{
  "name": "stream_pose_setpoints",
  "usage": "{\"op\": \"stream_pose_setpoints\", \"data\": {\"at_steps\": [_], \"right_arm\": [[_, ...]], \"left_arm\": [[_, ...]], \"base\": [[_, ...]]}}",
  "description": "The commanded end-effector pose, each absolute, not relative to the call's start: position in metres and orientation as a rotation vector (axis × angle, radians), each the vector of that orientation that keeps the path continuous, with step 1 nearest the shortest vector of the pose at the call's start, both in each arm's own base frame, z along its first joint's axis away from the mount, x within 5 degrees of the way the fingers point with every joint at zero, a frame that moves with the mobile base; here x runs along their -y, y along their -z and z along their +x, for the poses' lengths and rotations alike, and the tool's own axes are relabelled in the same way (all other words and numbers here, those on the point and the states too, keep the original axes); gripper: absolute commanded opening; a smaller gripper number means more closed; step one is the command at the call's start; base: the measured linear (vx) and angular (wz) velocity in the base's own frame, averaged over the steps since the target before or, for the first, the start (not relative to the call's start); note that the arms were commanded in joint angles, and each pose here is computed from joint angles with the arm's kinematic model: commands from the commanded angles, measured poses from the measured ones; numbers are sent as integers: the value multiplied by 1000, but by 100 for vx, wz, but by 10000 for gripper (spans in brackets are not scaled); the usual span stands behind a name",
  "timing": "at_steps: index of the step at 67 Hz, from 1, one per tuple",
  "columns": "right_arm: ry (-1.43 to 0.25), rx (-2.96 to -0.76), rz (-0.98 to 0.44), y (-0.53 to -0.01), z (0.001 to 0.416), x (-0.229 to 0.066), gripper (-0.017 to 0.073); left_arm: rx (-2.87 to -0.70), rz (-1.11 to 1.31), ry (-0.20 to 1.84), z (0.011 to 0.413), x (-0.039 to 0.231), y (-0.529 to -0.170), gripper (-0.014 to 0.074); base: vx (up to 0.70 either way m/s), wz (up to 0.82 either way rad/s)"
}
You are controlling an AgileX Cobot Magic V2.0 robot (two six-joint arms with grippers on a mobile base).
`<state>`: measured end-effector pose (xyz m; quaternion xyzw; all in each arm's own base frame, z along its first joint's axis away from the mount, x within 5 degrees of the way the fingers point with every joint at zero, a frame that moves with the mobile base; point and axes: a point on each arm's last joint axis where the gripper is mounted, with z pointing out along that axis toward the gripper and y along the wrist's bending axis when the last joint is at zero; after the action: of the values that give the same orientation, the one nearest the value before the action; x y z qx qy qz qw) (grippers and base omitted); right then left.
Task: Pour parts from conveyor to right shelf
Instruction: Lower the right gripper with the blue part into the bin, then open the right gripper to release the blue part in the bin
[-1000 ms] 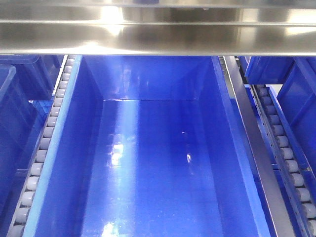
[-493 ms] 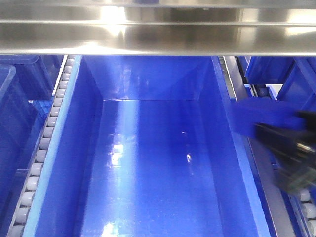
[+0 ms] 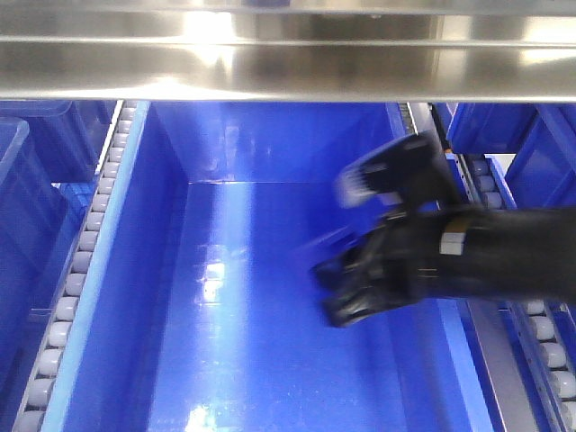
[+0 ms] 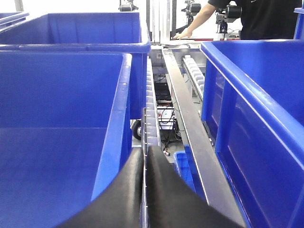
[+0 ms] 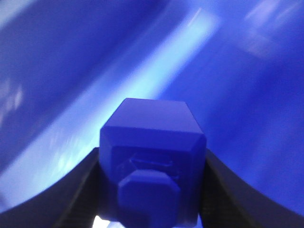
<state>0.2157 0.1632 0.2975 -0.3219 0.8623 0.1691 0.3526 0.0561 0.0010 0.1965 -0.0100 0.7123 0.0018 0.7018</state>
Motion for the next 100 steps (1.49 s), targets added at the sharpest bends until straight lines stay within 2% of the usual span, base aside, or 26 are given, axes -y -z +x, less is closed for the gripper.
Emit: {"op": "stream_pose_setpoints", "data": {"at_steps": [1, 21, 30, 46, 55, 76, 100], "right_arm": [[-460, -2212, -829, -306, 231, -179, 28], [-439, -2475, -852, -273, 274, -213, 85], [-411, -2558, -855, -263, 290, -223, 178], [-415, -2630, -822, -256, 305, -234, 412], [-419, -2609, -811, -255, 309, -237, 487], [-409, -2547, -778, -265, 310, -235, 494], [-436, -2332, -656, -311, 304, -224, 494]], "left_arm": [[-1480, -31, 7, 54, -1, -212, -6], [-1480, -31, 7, 54, -1, -212, -6], [-1480, -31, 7, 54, -1, -212, -6], [-1480, -31, 7, 54, -1, -212, -6], [-1480, -31, 7, 54, -1, -212, -6], [-1480, -31, 7, 54, -1, -212, -6], [-1480, -31, 7, 54, -1, -212, -6]], "base": [[0, 0], [0, 0], [0, 0], [0, 0], [0, 0], [0, 0], [0, 0]]}}
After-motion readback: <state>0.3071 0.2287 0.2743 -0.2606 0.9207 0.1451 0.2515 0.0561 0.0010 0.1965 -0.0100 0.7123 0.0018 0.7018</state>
